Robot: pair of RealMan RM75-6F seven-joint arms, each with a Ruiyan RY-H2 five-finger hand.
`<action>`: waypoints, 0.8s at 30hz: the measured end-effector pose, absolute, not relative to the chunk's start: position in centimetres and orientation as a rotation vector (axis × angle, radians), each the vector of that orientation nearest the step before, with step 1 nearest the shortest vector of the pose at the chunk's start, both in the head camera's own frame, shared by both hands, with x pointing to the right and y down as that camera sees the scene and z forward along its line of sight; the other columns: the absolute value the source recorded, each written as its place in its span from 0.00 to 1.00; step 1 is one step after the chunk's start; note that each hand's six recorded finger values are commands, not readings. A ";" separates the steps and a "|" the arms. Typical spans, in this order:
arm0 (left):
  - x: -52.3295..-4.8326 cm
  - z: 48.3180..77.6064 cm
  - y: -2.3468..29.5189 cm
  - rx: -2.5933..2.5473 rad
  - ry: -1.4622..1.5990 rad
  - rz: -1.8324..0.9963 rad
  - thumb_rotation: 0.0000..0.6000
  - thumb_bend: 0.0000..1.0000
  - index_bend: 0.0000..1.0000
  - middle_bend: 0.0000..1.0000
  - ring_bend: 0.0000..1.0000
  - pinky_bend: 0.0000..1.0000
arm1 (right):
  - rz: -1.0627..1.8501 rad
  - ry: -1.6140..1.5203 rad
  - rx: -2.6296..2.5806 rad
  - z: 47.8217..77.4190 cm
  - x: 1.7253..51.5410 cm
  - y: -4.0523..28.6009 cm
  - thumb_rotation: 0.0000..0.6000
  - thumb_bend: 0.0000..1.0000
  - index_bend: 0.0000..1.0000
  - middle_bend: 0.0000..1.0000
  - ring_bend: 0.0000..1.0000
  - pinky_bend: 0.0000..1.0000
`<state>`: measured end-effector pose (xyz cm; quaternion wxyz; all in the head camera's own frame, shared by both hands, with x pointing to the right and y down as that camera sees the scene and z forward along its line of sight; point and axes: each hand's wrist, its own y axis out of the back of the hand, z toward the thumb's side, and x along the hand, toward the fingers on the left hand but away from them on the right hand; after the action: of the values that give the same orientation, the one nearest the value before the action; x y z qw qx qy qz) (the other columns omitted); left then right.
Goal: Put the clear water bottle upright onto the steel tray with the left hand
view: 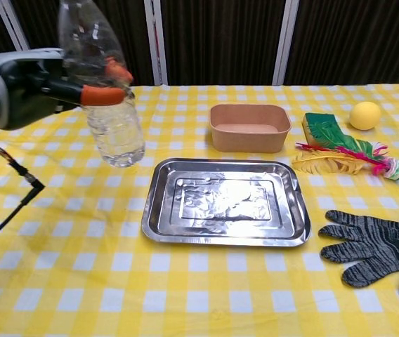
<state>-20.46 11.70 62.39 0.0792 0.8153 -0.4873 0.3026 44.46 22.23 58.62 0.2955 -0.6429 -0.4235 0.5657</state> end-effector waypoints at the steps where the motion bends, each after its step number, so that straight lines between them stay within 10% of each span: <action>1: -19.6 62.8 11.6 2.437 -1.454 0.906 1.00 0.43 0.50 0.45 0.00 0.00 | 1.505 -1.125 -1.711 58.6 44.4 22.2 1.00 0.05 0.05 0.00 0.00 0.00; 24: -9.1 68.4 14.1 2.546 -1.284 0.988 1.00 0.43 0.48 0.45 0.00 0.00 | 1.500 -1.131 -1.724 58.7 44.5 22.1 1.00 0.05 0.05 0.00 0.00 0.00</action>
<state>-9.08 14.11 68.40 0.0620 0.8420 -0.4248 0.3267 44.54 22.12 58.71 0.2917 -0.6468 -0.4244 0.5626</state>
